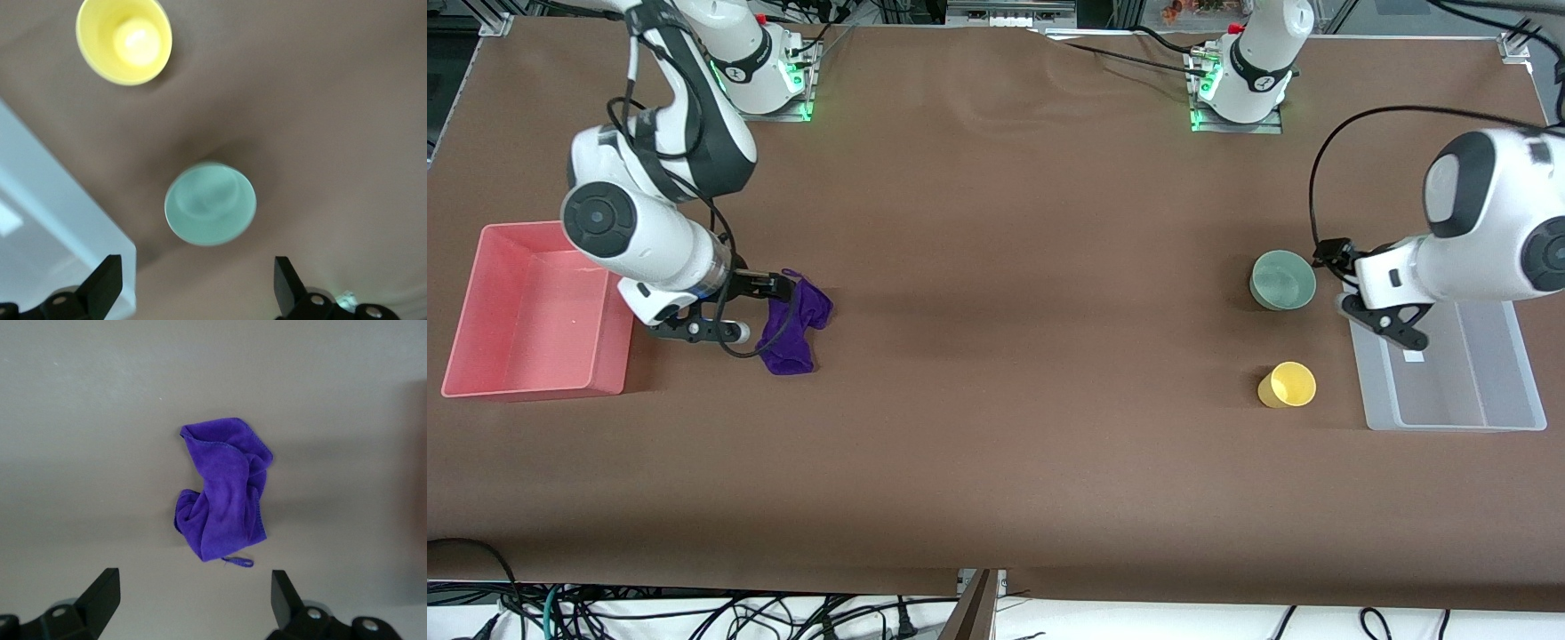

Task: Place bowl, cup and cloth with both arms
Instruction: 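Grasp the purple cloth with the right gripper while the left gripper grasps the green bowl, then carry the cloth to the pink bin while the left gripper carries the bowl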

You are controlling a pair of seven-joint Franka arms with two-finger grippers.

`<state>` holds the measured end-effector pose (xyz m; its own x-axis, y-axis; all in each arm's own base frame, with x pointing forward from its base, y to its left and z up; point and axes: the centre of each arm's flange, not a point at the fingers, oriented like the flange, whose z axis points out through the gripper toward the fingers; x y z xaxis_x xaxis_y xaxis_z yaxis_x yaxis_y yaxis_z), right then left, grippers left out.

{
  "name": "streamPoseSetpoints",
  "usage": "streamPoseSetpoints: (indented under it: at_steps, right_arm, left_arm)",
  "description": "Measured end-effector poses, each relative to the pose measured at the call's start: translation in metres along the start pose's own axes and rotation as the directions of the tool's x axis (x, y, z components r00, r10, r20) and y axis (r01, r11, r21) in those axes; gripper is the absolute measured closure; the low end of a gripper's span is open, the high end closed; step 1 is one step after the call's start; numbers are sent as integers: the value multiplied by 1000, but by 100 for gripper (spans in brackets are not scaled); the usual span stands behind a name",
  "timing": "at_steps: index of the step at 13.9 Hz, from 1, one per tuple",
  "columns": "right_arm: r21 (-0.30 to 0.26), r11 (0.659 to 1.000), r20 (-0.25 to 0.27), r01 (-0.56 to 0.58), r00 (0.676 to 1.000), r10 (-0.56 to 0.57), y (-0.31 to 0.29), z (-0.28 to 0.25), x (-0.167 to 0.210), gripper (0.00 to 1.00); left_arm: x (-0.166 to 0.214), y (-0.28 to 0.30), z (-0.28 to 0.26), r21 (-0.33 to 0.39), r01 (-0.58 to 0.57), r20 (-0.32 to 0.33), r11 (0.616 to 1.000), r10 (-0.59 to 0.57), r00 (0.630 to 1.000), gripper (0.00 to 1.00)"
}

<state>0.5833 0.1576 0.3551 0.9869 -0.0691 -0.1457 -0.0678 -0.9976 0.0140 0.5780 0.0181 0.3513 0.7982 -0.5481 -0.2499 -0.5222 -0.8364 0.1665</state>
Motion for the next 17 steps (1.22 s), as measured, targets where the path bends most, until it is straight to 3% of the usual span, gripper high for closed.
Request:
streamPoseSetpoints:
  at_steps: [4, 9, 17]
  right_arm:
    - [-6, 1000, 64, 0, 998, 0, 1, 51, 1, 0]
    - [-12, 1000, 144, 1, 990, 1, 1, 103, 3, 0]
    - [25, 997, 99, 71, 992, -73, 10, 160, -1, 0]
  left_arm:
    - [-9, -14, 83, 53, -174, -41, 983, 176, 984, 0]
    - [-6, -18, 112, 120, -307, 18, 944, 307, 951, 0]
    - [-9, -17, 165, 145, -393, -6, 908, 398, 917, 10]
